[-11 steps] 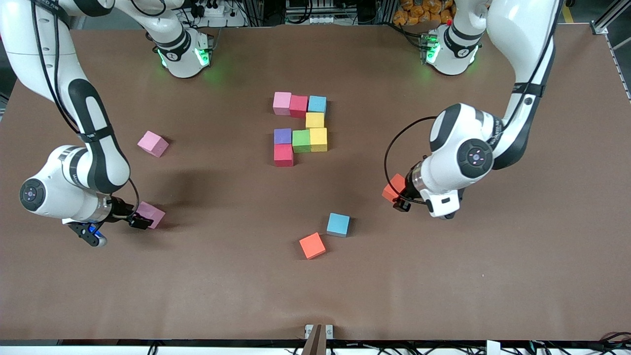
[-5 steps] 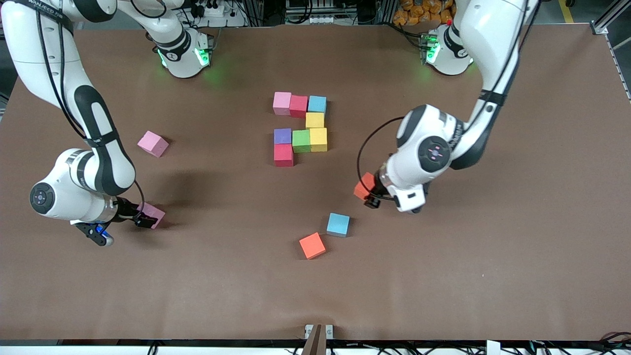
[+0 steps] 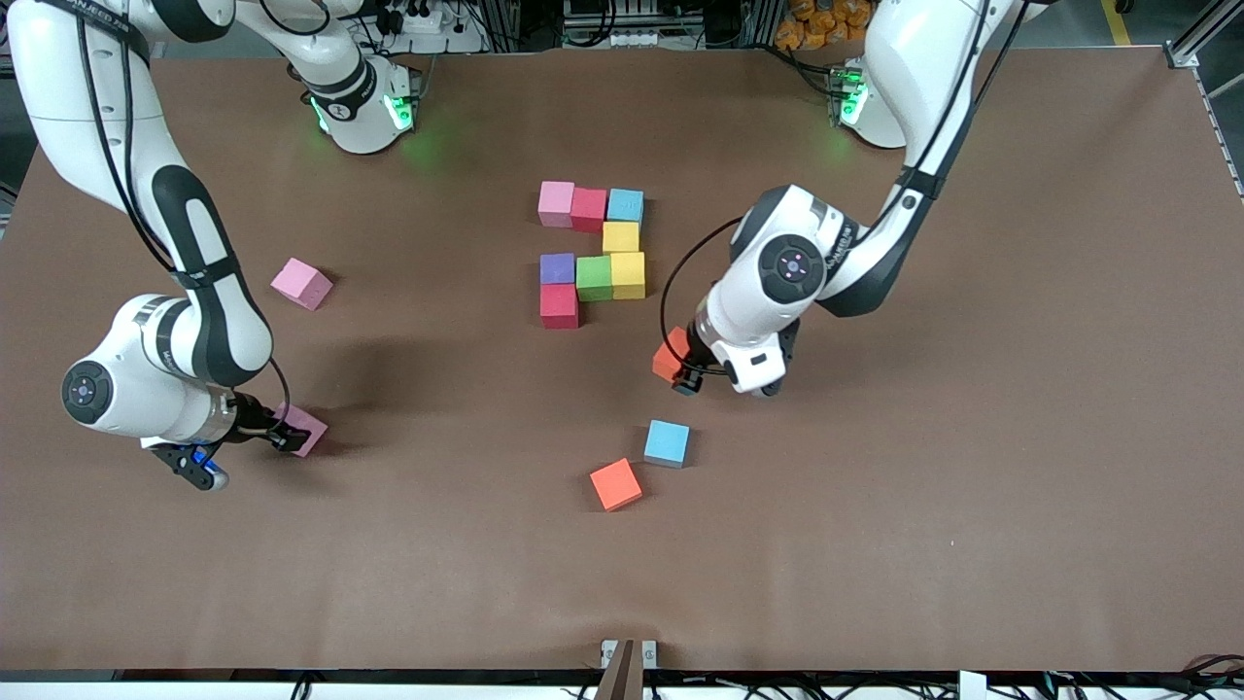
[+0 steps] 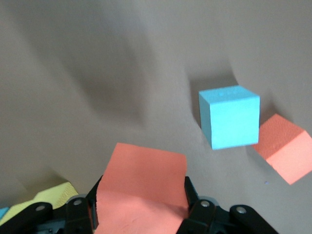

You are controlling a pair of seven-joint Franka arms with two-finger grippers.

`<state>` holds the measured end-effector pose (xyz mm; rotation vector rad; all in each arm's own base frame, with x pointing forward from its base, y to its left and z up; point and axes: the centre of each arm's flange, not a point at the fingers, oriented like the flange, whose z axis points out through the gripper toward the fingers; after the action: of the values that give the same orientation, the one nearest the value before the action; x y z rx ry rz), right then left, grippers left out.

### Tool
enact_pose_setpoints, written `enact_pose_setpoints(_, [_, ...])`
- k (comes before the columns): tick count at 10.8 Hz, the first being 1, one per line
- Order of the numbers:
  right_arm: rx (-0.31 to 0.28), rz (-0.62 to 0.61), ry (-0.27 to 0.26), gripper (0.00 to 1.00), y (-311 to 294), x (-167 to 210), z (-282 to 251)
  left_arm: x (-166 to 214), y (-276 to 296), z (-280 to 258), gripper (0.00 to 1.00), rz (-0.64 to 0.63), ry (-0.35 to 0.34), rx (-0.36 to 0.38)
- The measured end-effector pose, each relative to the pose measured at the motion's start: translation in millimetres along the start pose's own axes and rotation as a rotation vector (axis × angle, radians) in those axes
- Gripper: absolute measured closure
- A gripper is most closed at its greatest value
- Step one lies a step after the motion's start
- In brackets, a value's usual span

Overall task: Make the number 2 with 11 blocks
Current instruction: 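Grasp light pink with the right gripper while the left gripper carries orange, then carry the light pink block to the cluster with the right gripper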

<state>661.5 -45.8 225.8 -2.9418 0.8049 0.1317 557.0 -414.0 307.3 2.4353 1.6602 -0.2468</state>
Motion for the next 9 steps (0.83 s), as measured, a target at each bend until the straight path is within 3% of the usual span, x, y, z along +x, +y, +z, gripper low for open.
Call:
enact_pose_setpoints(2, [-0.010,-0.161,0.032,0.44,-20.6,-14.8,-51.9,-8.0,-1.0,6.3,0.37,-0.014,-0.003,-0.009])
enact_pose_setpoints(5, [-0.003,-0.623,0.068,0.44,-86.7,-89.3,-115.1,-10.2,1.1,7.3,0.37,-0.079,-0.007,-0.031])
enact_pose_setpoints(7, [-0.011,-0.926,0.063,0.44,-109.7,-134.4,-122.4,-0.5,4.8,4.6,0.37,-0.137,-0.001,-0.040])
enact_pose_setpoints(9, [-0.018,-1.064,0.046,0.44,-124.9,-164.7,-112.3,19.1,12.1,-1.9,0.37,-0.201,0.011,-0.058])
